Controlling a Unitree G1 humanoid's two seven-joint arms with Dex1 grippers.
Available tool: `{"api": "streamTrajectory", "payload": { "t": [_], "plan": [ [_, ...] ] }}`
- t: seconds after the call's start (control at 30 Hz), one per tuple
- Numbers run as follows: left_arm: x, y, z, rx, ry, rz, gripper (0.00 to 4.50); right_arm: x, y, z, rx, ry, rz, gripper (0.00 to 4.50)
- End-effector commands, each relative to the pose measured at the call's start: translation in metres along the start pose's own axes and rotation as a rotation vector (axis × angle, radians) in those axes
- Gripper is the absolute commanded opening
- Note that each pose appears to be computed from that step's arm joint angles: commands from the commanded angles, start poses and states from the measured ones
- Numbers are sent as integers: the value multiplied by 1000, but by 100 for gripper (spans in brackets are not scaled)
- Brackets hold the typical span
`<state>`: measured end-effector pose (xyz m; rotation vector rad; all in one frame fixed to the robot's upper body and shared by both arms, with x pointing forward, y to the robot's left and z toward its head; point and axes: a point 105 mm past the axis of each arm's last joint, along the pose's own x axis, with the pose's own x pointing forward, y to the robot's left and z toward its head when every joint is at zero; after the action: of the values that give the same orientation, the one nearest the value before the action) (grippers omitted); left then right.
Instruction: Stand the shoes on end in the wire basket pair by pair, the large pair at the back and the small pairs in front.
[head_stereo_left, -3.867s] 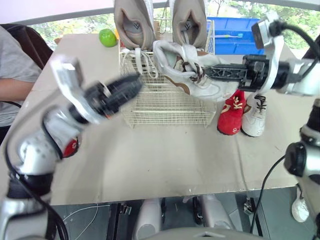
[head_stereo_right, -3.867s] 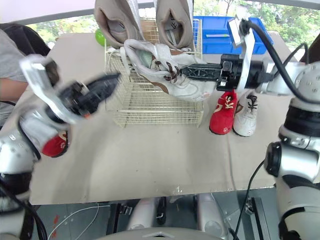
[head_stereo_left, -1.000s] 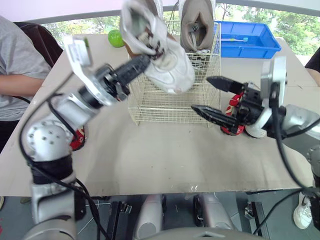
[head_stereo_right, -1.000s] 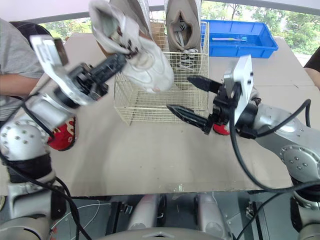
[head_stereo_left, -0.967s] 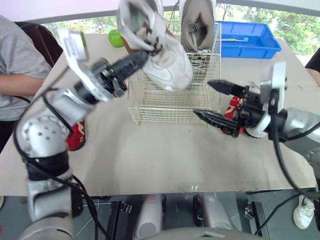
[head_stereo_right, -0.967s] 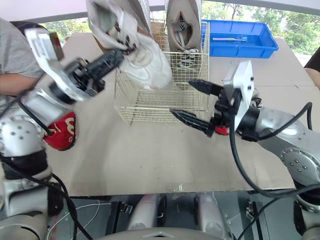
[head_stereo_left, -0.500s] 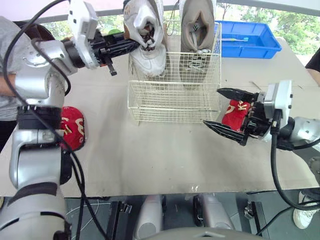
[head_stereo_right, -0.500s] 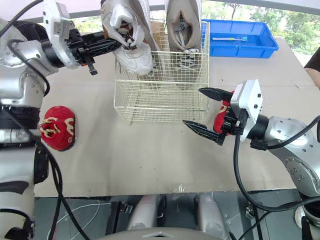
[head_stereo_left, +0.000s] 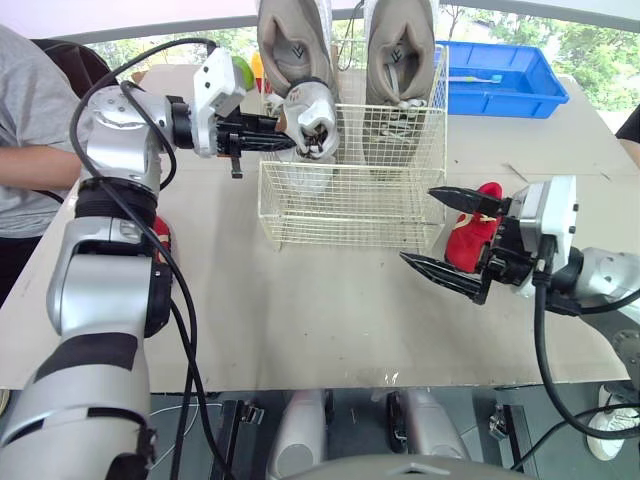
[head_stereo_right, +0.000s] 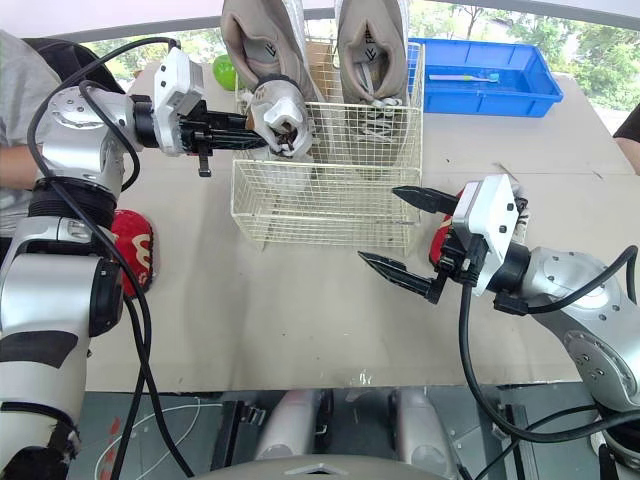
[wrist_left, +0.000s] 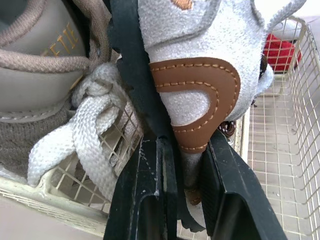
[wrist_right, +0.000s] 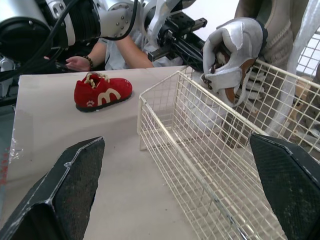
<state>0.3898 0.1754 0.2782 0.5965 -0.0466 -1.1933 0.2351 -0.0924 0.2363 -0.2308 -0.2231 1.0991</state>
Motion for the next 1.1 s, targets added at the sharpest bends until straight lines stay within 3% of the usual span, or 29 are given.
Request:
{"api": "streamTrajectory", "payload": {
  "t": [0.03,0.17,0.43,0.47,0.63,0.73,0.87,0.93,1.03,1.1],
  "plan": [
    [-7,5,12,11,-26,10,33,0,3,9,-42,-27,-1,446],
    [-12,1,7,-24,3,-10,33,1,1,8,-42,-28,2,446],
    [-29,-3,15,-23,3,31,426,2,-1,3,-34,-10,4,450],
    [-32,-4,16,-22,5,33,446,2,-1,1,-32,-4,2,450],
    [-48,-16,25,-38,-23,65,446,-3,-10,-16,15,85,-59,450],
    [-49,-26,37,-90,-109,66,446,-9,-20,-25,21,139,-130,450],
    [-46,-81,76,-259,-389,-129,446,-37,-49,-33,90,213,-352,450],
    [-38,-102,84,-324,-445,-178,446,-54,-60,-36,128,252,-424,450],
    [-15,-137,84,-402,-486,-227,446,-88,-89,-48,149,426,-595,450],
    [-5,-145,82,-436,-500,-210,446,-98,-99,-54,210,472,-641,450]
  ]
}}
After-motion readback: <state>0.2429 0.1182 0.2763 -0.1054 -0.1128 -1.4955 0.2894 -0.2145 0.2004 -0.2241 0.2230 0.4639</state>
